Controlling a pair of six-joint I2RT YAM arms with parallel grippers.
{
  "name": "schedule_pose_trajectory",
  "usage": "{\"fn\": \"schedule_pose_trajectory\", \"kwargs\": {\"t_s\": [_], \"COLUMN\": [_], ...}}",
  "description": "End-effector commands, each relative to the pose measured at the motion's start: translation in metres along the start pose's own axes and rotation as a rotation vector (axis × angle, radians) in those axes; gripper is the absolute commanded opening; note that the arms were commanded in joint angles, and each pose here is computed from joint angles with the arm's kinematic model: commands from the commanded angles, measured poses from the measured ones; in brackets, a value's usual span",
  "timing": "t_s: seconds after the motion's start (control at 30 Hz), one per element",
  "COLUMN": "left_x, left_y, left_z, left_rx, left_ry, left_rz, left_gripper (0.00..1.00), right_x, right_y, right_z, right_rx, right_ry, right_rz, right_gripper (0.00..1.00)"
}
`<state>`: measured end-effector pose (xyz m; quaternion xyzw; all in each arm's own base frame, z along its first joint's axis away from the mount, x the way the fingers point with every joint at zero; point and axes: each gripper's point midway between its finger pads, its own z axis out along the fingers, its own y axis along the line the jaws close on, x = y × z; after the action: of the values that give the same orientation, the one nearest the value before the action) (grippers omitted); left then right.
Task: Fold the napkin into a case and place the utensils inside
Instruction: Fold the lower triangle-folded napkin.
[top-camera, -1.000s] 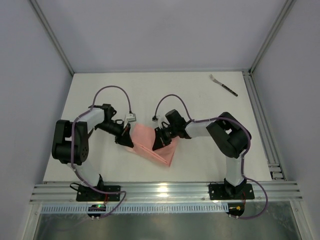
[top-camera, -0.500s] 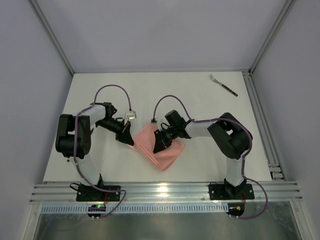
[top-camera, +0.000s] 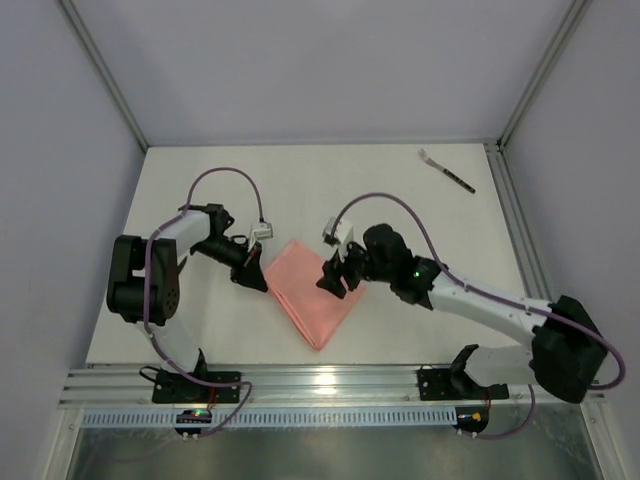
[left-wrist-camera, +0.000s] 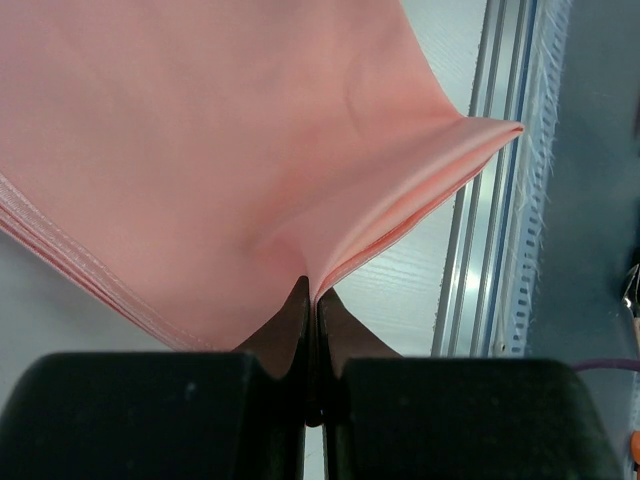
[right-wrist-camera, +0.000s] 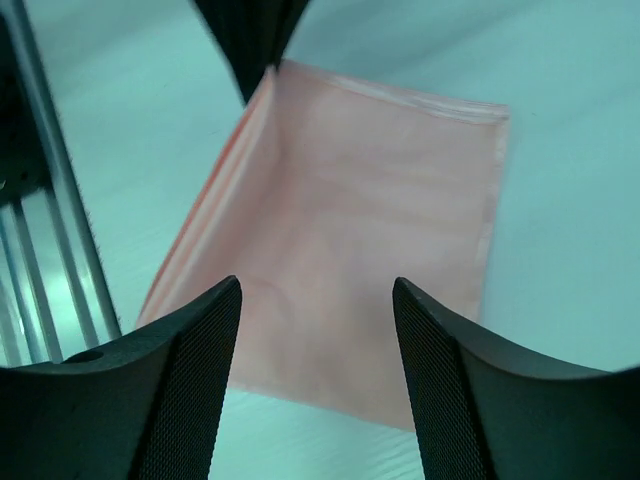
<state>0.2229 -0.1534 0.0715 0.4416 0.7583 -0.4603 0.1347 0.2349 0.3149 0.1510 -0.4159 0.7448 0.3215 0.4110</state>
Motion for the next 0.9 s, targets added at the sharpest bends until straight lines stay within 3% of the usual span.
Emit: {"fn": "schedule_pose_trajectory", "kwargs": {"t_s": [0.0, 0.03, 0.1, 0.27, 0.33, 0.5, 0.73, 0.87], "left_x": [-0.008, -0.008, -0.007, -0.008, -0.006, -0.007, -0.005, -0.005], "left_y": [-0.011, -0.011, -0.012, -0.012, -0.013, -0.015, -0.016, -0.017], "left_z": [-0.003, -0.004, -0.004, -0.005, -0.005, -0.004, -0.004, -0.004], "left_rx": [-0.001, -0.007, -0.011, -0.020, -0.020, -0.021, -0.018, -0.010], "left_ry": [-0.015, -0.015, -0.008, -0.002, 0.003, 0.006, 0.013, 0.011], "left_rz": [0.032, 0.040, 0.034, 0.032, 0.027, 0.029, 0.026, 0.025], "left_gripper": [0.00, 0.00, 0.00, 0.00, 0.00, 0.00, 0.00, 0.00], "right_x": [0.023, 0.057, 0.052, 0.078, 0.084, 0.084, 0.104, 0.117], "right_y": [0.025, 0.049, 0.066, 0.094, 0.092, 0.103, 0.118, 0.104], "right_z": [-0.014, -0.015, -0.025, -0.024, -0.014, 0.008, 0.039, 0.046], "right_rx": [0.092, 0.033, 0.016, 0.047, 0.092, 0.084, 0.053, 0.133], "right_ry": [-0.070, -0.045, -0.143, -0.126, -0.106, -0.146, -0.101, -0.065], "right_rz": [-0.280, -0.320, -0.345, -0.392, -0.394, -0.378, -0.365, -0.323], "right_gripper": [0.67, 0.68, 0.72, 0.76, 0.86, 0.86, 0.85, 0.75]}}
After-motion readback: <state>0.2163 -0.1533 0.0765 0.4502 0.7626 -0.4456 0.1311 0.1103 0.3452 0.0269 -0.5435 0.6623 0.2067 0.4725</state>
